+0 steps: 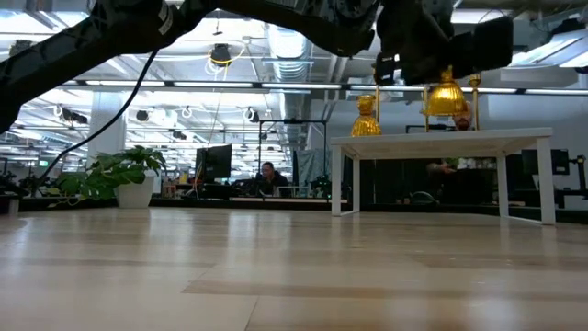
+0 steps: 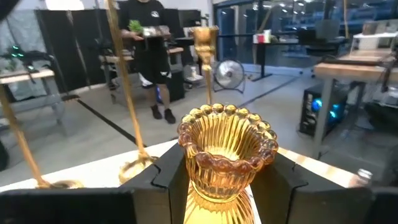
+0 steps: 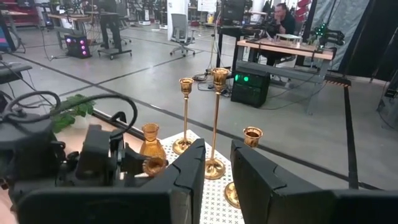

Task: Pick & Place candle stick holders
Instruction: Put the top yellow candle holder on the shelf aligned with the other yellow candle holder

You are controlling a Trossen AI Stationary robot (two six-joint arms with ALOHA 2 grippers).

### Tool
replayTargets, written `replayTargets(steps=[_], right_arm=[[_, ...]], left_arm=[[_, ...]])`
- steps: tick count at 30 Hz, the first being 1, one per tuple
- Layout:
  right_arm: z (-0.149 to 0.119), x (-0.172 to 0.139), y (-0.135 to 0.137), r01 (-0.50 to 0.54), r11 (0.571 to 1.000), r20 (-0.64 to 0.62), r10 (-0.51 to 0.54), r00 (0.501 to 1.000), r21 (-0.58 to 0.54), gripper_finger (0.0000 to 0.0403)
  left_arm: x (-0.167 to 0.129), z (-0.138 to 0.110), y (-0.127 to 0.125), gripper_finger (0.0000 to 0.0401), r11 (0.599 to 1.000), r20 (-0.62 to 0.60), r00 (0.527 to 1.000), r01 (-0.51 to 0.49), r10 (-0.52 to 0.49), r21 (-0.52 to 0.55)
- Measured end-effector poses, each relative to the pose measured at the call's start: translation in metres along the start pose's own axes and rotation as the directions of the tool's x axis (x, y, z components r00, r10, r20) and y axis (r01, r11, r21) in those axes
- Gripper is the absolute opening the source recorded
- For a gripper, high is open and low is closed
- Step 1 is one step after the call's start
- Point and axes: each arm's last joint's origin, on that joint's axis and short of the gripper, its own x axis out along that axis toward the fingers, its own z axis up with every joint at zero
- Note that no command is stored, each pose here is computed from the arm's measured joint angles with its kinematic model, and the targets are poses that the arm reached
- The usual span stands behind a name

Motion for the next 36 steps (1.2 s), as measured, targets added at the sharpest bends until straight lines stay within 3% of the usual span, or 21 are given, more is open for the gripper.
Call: replayTargets(steps=[13, 20, 25, 36], right_arm=[[0.0, 0.0, 0.0, 0.0, 1.0, 0.0, 0.0, 1.0, -0.007, 0.0069], [0.0, 0.0, 0.0, -0.001, 1.0, 0.0, 0.001, 1.0, -0.01, 0.0069], [0.0, 0.0, 0.0, -0.001, 1.0, 0.0, 0.001, 1.0, -0.01, 0.0069], [0.0, 0.0, 0.0, -0.001, 1.0, 0.001, 0.001, 1.0, -0.01, 0.0069]], left_arm=[[0.017, -0.025, 0.008, 0.0132, 0.996, -0.026, 1.0, -0.011, 0.009, -0.086], [0.018, -0.026, 0.009, 0.0133, 0.997, -0.029, 1.0, -0.013, 0.011, -0.082], [0.018, -0.026, 0.011, 0.0154, 0.997, -0.034, 0.999, -0.044, 0.042, -0.069], [0.021, -0.027, 0.011, 0.0158, 1.0, -0.031, 1.0, 0.002, -0.003, -0.03]])
